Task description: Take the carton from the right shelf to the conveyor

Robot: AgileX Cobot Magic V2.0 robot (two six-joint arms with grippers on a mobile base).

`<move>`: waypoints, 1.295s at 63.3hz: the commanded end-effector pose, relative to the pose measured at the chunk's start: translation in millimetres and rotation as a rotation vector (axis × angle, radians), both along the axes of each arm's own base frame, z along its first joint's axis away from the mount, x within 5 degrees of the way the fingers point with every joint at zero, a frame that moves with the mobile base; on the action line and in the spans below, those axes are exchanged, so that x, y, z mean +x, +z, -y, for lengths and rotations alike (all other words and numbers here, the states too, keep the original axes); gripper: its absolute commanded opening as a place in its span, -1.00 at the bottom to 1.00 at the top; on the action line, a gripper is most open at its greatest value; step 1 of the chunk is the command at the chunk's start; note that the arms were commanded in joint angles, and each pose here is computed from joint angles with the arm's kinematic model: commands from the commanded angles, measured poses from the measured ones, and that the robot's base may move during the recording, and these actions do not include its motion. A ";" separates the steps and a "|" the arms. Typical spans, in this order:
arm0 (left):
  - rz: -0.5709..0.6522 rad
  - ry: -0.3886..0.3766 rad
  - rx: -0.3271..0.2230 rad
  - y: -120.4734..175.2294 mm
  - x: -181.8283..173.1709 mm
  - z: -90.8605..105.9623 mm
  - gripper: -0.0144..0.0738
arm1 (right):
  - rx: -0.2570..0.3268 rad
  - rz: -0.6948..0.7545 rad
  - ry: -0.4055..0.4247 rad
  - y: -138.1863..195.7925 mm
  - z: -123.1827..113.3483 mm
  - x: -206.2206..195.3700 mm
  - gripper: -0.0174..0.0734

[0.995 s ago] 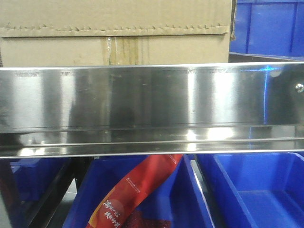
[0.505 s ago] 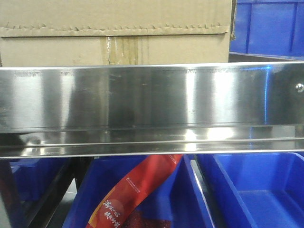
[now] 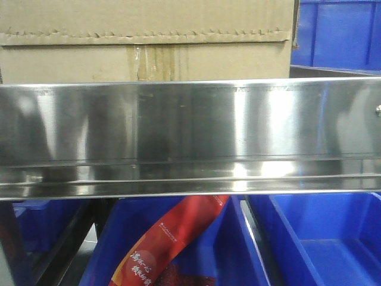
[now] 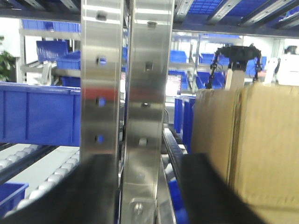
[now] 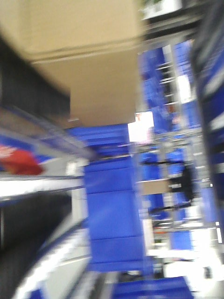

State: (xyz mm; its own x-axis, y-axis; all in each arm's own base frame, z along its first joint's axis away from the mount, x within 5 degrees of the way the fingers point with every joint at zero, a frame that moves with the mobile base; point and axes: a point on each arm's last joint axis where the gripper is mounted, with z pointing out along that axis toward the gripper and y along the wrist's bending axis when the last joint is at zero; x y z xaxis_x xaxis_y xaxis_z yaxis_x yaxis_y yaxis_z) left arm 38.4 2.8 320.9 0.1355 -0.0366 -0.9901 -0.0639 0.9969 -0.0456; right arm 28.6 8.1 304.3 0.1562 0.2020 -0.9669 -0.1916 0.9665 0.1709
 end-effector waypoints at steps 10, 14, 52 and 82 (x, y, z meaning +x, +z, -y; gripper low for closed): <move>-0.034 -0.039 -0.016 36.9 13.0 1.2 0.37 | -0.021 0.009 -0.015 18.6 0.2 7.5 0.64; -0.087 -0.055 -0.009 43.6 18.1 2.1 0.39 | -0.022 0.002 -0.016 20.1 0.0 9.8 0.64; -0.381 -0.570 0.169 121.5 106.1 80.5 0.38 | -0.149 -0.359 0.199 136.0 -33.7 97.8 0.64; -0.686 -0.249 0.130 176.0 237.6 117.0 0.38 | -0.183 -0.656 0.270 210.0 -72.7 198.5 0.55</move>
